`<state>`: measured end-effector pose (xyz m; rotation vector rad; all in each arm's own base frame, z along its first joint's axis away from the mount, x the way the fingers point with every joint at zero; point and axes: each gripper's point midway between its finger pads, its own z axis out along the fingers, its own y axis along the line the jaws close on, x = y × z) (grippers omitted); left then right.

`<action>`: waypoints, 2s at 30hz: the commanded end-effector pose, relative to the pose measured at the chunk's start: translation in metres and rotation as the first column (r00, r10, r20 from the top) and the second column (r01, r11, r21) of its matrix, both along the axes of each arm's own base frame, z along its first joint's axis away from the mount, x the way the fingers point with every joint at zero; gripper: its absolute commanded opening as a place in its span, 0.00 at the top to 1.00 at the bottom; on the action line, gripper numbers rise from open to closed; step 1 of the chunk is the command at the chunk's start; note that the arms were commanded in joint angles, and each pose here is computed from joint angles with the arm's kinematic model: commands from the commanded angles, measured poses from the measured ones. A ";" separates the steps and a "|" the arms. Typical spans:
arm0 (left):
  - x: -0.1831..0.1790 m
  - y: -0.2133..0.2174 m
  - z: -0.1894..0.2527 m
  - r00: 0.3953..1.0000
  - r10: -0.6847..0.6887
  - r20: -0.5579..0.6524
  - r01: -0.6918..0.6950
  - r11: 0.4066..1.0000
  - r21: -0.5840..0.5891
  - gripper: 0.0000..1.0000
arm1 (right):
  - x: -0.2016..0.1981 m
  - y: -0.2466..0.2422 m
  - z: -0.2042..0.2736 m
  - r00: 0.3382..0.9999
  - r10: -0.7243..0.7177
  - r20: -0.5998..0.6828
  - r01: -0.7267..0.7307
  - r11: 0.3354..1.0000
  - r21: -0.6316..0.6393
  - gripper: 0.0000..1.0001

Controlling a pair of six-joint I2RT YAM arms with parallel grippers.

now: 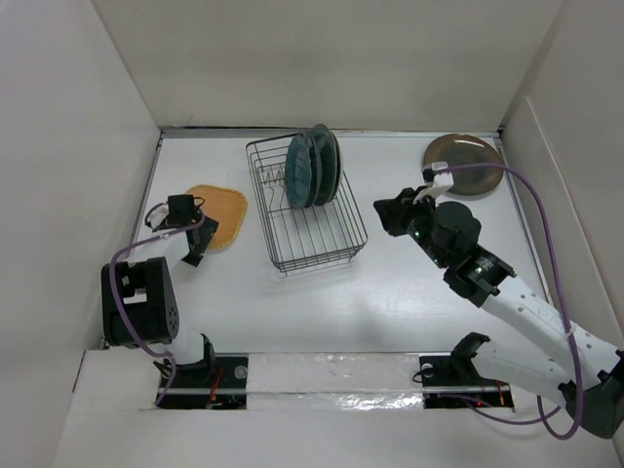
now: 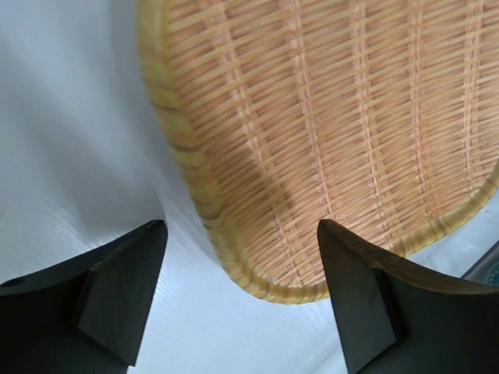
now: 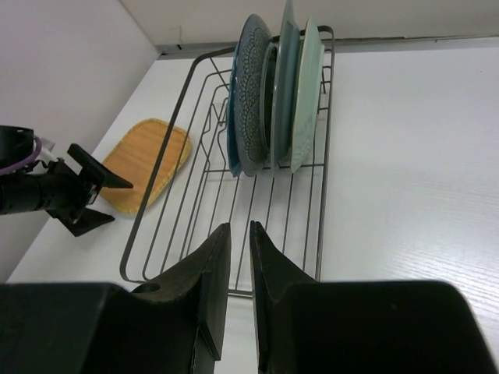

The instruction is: Load the plates into the dish rack

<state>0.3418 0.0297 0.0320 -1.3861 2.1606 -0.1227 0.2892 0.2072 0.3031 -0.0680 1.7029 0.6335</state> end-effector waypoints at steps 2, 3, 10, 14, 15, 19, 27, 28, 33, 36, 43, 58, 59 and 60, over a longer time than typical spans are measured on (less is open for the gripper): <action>-0.021 0.004 -0.019 0.997 0.074 -0.018 -0.075 0.997 -0.022 0.29 | -0.001 0.002 0.015 0.999 0.014 0.039 -0.016 0.999 0.039 0.78; -0.022 0.004 -0.019 0.997 0.082 -0.006 -0.082 0.996 -0.024 0.30 | -0.001 0.002 0.015 0.999 0.016 0.039 -0.017 0.999 0.039 0.78; -0.020 0.006 -0.038 0.991 0.113 0.074 -0.104 0.988 -0.118 0.46 | -0.002 0.001 0.017 0.999 0.013 0.044 -0.015 0.999 0.042 0.78; -0.020 0.003 -0.047 0.990 0.116 0.074 -0.104 0.983 -0.148 0.47 | -0.002 0.001 0.017 0.999 0.016 0.044 -0.018 0.999 0.041 0.78; -0.021 0.002 -0.049 0.989 0.121 0.080 -0.108 0.982 -0.154 0.50 | -0.002 0.001 0.016 0.999 0.014 0.042 -0.016 0.999 0.041 0.78; -0.014 0.006 -0.047 0.978 0.135 0.156 -0.111 0.982 -0.153 0.71 | -0.002 0.001 0.016 0.999 0.016 0.041 -0.017 0.999 0.040 0.78; -0.015 0.011 -0.038 0.970 0.106 0.221 -0.086 0.991 -0.100 1.00 | -0.005 -0.001 0.021 0.998 0.015 0.054 -0.018 0.998 0.052 0.78; -0.013 0.012 -0.032 0.964 0.102 0.245 -0.082 0.993 -0.091 1.00 | -0.004 0.000 0.019 0.999 0.019 0.051 -0.021 0.999 0.048 0.78; -0.004 0.019 0.042 0.900 0.065 0.432 -0.063 0.998 -0.021 1.00 | -0.005 0.002 0.019 0.999 0.023 0.049 -0.025 0.999 0.048 0.79; -0.004 0.028 0.093 0.856 0.043 0.515 -0.082 0.995 0.053 1.00 | -0.008 0.004 0.021 0.998 0.032 0.055 -0.035 0.998 0.053 0.78; -0.008 0.039 0.174 0.781 -0.076 0.619 -0.083 0.971 0.223 1.00 | -0.011 0.010 0.022 0.995 0.063 0.078 -0.068 0.995 0.071 0.60; -0.036 -0.007 0.332 0.490 -0.281 0.825 -0.012 0.944 0.329 1.00 | -0.031 0.090 0.051 0.914 0.397 0.080 -0.405 0.900 0.163 0.10; -0.038 -0.016 0.339 0.471 -0.299 0.830 0.010 0.942 0.334 1.00 | -0.029 0.093 0.052 0.913 0.399 0.081 -0.408 0.897 0.172 0.08; -0.042 -0.019 0.352 0.440 -0.310 0.843 0.014 0.941 0.339 1.00 | -0.029 0.100 0.051 0.907 0.413 0.076 -0.420 0.890 0.178 0.06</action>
